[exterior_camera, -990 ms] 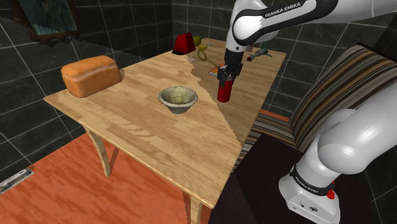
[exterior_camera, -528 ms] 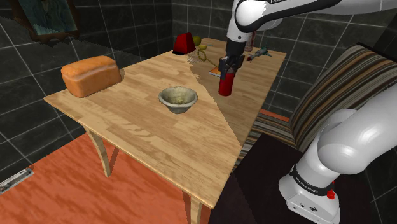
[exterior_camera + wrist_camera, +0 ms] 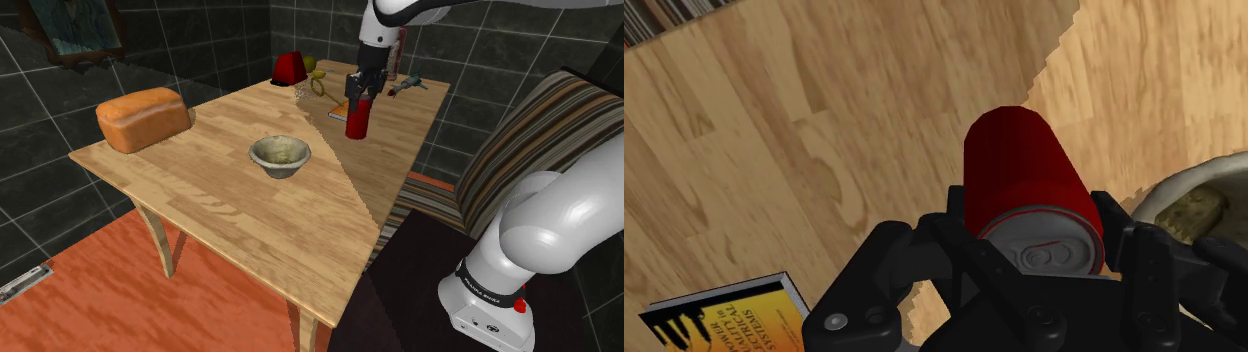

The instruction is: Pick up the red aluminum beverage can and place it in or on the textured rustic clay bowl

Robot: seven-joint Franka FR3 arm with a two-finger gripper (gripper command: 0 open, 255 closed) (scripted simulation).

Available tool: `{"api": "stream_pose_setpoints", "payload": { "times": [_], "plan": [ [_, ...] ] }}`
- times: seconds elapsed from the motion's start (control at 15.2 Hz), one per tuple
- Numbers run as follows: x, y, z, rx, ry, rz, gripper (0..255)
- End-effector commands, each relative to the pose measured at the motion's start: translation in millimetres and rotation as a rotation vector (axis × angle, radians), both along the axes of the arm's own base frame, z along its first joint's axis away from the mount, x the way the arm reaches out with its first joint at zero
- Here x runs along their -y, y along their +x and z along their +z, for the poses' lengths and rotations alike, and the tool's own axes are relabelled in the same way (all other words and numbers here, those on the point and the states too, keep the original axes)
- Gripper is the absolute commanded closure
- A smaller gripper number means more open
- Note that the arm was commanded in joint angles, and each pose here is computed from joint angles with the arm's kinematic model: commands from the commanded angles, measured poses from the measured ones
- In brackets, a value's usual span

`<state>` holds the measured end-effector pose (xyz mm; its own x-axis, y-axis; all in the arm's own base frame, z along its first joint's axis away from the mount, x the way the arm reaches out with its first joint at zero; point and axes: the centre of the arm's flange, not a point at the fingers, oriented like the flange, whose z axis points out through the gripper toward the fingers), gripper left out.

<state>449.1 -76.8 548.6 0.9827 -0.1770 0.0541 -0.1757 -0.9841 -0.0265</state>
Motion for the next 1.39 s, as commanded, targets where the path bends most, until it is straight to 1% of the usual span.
{"api": "stream_pose_setpoints", "payload": {
  "times": [0.0, 0.53, 0.59, 1.32],
  "plan": [
    [0.2, -1.2, 11.0, 0.000, 0.000, 0.000, 255],
    [0.2, -1.2, 53.2, 0.000, 0.000, 0.000, 255],
    [0.2, -1.2, 54.2, 0.000, 0.000, 0.000, 255],
    [-119.6, 79.0, 72.3, 0.000, 0.000, 0.000, 255]
  ]
}}
